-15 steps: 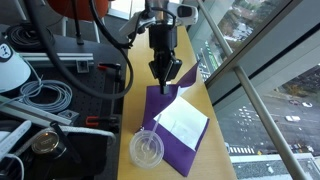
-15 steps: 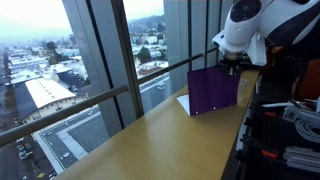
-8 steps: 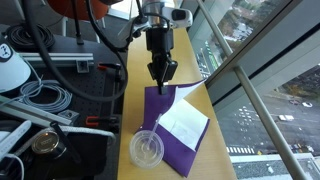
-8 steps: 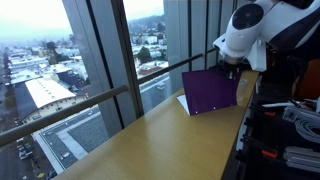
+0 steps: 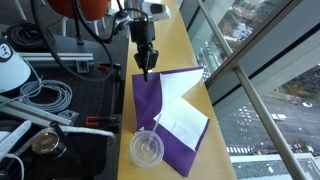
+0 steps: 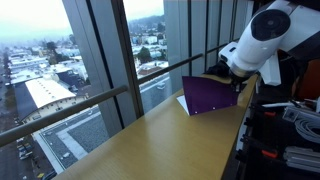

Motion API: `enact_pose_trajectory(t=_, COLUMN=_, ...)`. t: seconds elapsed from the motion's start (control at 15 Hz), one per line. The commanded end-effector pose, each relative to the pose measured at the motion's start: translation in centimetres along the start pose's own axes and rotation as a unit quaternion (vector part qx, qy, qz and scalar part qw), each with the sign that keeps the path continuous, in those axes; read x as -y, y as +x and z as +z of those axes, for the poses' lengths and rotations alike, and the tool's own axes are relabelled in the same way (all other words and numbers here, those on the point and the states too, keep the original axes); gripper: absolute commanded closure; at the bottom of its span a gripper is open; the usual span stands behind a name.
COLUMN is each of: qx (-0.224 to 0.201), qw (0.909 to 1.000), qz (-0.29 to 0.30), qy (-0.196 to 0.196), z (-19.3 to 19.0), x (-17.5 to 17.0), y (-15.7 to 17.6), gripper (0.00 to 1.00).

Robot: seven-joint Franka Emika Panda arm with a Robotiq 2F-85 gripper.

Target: Open the folder

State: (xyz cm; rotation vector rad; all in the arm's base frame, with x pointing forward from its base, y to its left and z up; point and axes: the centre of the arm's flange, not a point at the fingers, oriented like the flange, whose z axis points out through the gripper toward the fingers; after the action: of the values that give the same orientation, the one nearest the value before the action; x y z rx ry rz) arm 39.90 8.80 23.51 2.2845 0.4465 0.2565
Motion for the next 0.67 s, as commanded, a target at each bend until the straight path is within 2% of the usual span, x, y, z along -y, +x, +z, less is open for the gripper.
enact_pose_trajectory(t=0.0, qx=-0.008, qw=0.9999, qz=0.006, qy=0.007, z=-0.7, x=0.6, y=-0.5, gripper=1.0)
enact_pose_trajectory(t=0.33, qx=-0.009, qw=0.9997, qz=0.011, qy=0.018, z=-2.0, x=1.3, y=0.3, gripper=1.0)
enact_pose_trajectory(t=0.6, qx=-0.01, qw=0.9989, qz=0.013, qy=0.044, z=-5.1, x=4.5, y=0.6, gripper=1.0)
